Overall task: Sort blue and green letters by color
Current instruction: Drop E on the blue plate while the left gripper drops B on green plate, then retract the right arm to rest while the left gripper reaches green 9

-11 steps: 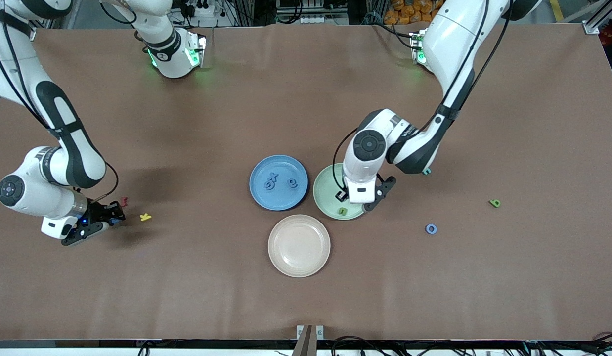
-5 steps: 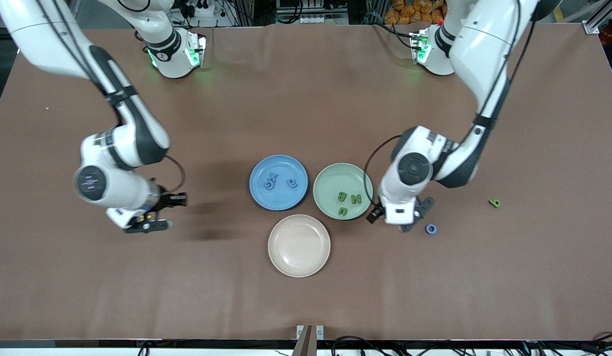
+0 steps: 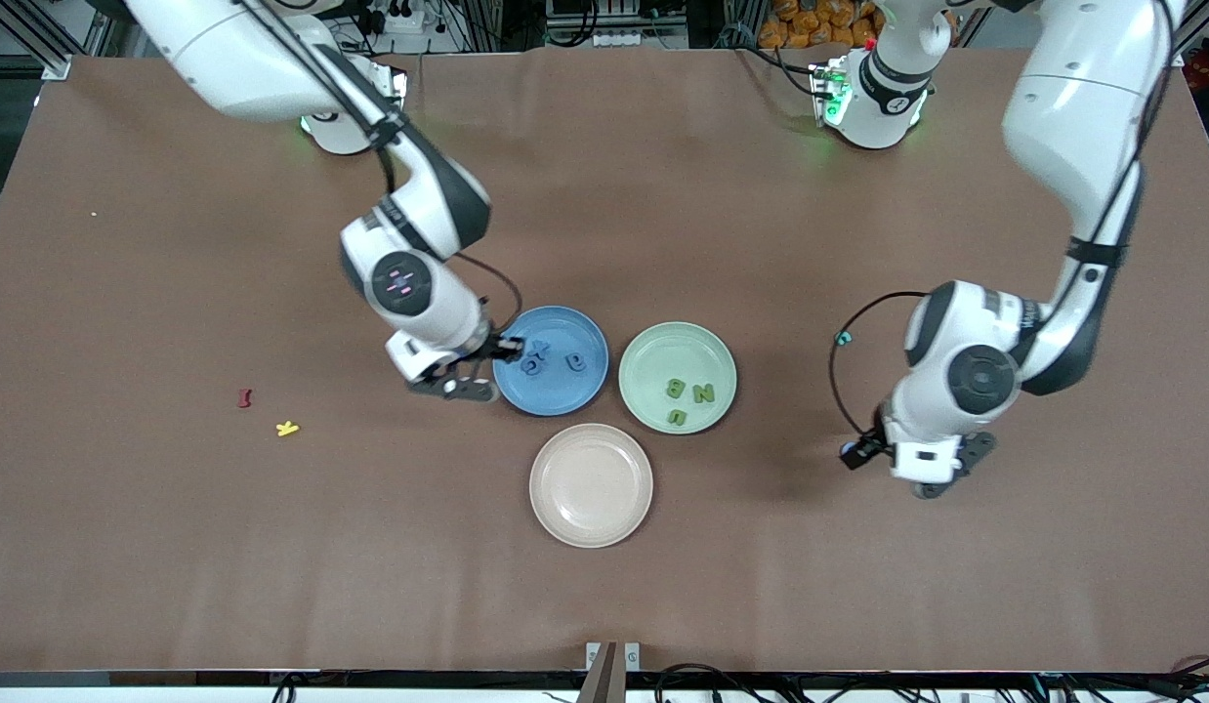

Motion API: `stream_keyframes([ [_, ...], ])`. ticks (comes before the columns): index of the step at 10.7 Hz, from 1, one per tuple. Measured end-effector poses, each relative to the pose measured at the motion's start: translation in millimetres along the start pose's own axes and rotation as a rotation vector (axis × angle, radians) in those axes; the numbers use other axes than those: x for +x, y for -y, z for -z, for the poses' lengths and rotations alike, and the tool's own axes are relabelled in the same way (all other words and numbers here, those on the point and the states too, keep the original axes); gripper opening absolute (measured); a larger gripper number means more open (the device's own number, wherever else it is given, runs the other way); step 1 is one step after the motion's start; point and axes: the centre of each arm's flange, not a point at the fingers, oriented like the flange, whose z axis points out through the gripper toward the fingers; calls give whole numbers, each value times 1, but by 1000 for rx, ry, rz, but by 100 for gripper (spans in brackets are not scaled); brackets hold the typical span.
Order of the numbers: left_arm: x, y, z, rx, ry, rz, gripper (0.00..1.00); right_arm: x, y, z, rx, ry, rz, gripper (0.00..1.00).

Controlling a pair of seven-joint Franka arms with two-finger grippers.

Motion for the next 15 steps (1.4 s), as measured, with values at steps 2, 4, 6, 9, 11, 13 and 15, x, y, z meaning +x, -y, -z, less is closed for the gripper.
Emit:
stream_keyframes([
  [2,42,44,-3,-4,11,6,100,-30,34,-17,11,-7,-47,40],
  [4,72,84,-10,3,24,70,100,-33,37,-33,-16,-21,-54,53],
  [6,91,115,-19,10,39,140,100,-23,28,-34,-26,-32,-64,82],
  [9,96,136,-33,25,62,224,100,15,-8,-5,-30,-62,-80,100],
  [11,97,149,-45,21,59,241,100,38,-50,49,-77,-74,-27,100],
  [13,96,165,-61,14,53,250,100,40,-84,123,-113,-106,-20,100],
  [15,91,175,-75,-4,50,257,100,26,-111,192,-128,-127,84,100],
])
